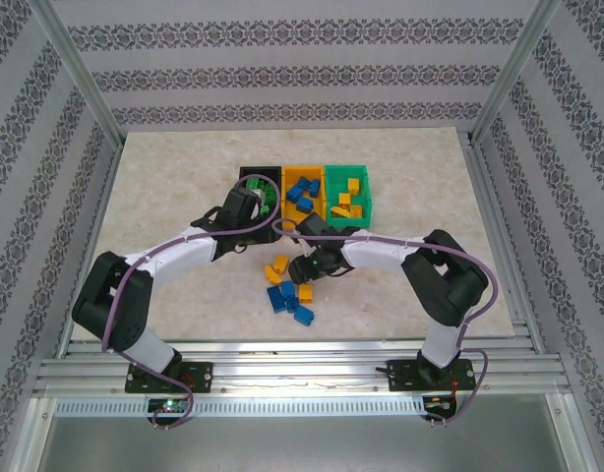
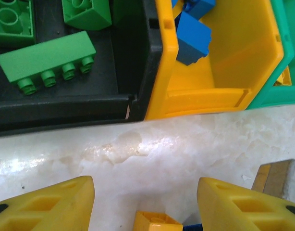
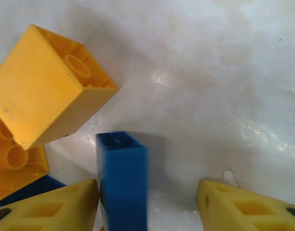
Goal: Sort the legos into containers by color
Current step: Pick up the lego from the center of the table.
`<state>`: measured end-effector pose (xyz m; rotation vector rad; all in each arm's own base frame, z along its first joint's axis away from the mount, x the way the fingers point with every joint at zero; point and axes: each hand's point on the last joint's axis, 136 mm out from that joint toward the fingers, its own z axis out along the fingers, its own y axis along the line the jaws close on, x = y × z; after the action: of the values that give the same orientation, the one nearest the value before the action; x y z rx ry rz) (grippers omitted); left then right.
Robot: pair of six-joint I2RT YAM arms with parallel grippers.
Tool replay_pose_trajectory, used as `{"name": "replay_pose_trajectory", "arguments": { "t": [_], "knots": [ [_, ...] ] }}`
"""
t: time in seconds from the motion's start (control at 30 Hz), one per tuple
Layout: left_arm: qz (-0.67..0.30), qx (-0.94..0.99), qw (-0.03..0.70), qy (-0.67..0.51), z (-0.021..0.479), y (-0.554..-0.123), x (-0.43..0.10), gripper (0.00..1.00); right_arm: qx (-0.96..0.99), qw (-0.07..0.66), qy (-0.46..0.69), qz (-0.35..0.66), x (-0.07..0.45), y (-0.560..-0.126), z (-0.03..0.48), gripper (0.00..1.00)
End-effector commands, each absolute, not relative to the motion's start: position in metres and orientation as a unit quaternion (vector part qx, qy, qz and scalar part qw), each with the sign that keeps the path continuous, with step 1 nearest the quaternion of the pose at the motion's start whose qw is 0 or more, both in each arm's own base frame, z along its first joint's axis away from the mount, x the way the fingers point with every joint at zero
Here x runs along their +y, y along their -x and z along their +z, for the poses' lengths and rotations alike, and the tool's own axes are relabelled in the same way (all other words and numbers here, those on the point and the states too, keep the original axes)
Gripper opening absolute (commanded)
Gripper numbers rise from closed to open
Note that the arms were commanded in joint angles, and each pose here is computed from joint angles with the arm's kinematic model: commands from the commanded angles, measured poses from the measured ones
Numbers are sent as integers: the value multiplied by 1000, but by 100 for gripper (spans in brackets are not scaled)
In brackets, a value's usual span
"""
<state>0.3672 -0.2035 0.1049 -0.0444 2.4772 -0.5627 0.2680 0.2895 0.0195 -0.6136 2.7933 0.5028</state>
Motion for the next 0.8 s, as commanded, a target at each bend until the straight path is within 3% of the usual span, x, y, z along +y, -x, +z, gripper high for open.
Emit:
{"name": "replay_pose_trajectory", "arguments": {
  "t": [0.0,0.17,0.53,0.77],
  "knots": [
    [-211,927,310,25,115,-367,-195,58,956,89,230,160,289,-260,5,58],
    [-211,928,305,28,109,-364,-193,58,960,84,227,137,279,-257,-4,53],
    [-233,927,292,23,107,-367,-205,58,949,118,207,206,299,-277,31,21],
    [-244,930,274,24,100,-358,-210,57,934,173,166,266,299,-324,78,16]
  ]
}}
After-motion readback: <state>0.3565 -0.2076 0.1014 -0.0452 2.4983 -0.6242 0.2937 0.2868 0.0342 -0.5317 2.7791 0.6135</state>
